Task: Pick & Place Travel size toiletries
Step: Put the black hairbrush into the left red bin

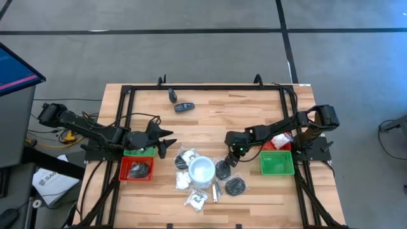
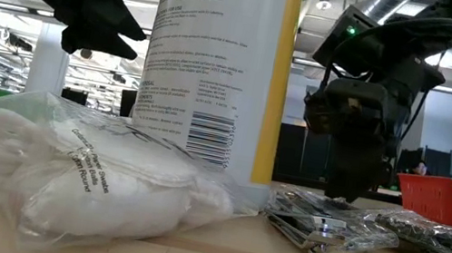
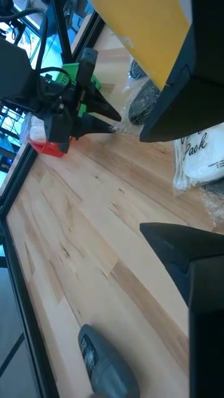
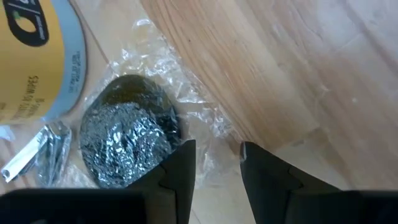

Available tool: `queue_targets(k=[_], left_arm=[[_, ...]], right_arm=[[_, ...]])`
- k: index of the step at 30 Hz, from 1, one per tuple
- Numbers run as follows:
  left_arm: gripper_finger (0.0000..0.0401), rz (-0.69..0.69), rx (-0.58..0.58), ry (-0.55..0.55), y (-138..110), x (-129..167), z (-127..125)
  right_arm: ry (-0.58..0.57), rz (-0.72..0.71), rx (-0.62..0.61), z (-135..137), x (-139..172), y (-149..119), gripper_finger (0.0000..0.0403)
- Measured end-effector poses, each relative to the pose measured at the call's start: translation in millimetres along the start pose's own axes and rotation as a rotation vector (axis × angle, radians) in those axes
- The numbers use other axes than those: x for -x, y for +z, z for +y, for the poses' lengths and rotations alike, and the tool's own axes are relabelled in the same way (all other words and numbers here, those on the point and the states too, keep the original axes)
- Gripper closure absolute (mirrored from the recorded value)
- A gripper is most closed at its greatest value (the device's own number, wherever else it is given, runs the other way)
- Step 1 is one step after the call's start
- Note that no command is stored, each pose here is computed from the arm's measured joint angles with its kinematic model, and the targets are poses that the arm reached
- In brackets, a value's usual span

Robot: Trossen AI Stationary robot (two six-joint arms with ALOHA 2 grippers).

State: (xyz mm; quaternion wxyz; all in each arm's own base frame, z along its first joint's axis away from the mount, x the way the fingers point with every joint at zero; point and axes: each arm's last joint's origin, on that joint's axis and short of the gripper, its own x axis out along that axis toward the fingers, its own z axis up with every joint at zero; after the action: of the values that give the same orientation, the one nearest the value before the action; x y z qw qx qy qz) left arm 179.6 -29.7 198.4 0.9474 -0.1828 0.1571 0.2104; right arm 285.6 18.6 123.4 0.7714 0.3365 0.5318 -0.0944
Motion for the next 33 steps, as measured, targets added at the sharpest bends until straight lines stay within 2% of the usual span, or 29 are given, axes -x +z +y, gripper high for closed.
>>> queue_targets(k=[8, 15, 23, 33], left_arm=[[0.0187, -0.001, 0.0, 0.0, 0, 0, 0], [0.0187, -0.002, 0.001, -0.001, 0, 0, 0], [0.0187, -0.002, 0.002, -0.001, 0, 0, 0], [0.0187, -0.002, 0.002, -0.002, 0, 0, 0]], right_arm=[[0.009, -0.009, 0.013, 1, -1, -1, 0.0313], [0.005, 0.005, 0.062, 1, -2, -3, 0.0395], [0.025, -0.001, 0.099, 4, 0, 2, 0.0401], [0.035, -0.038, 0.216, 20, 17, 28, 0.0402]])
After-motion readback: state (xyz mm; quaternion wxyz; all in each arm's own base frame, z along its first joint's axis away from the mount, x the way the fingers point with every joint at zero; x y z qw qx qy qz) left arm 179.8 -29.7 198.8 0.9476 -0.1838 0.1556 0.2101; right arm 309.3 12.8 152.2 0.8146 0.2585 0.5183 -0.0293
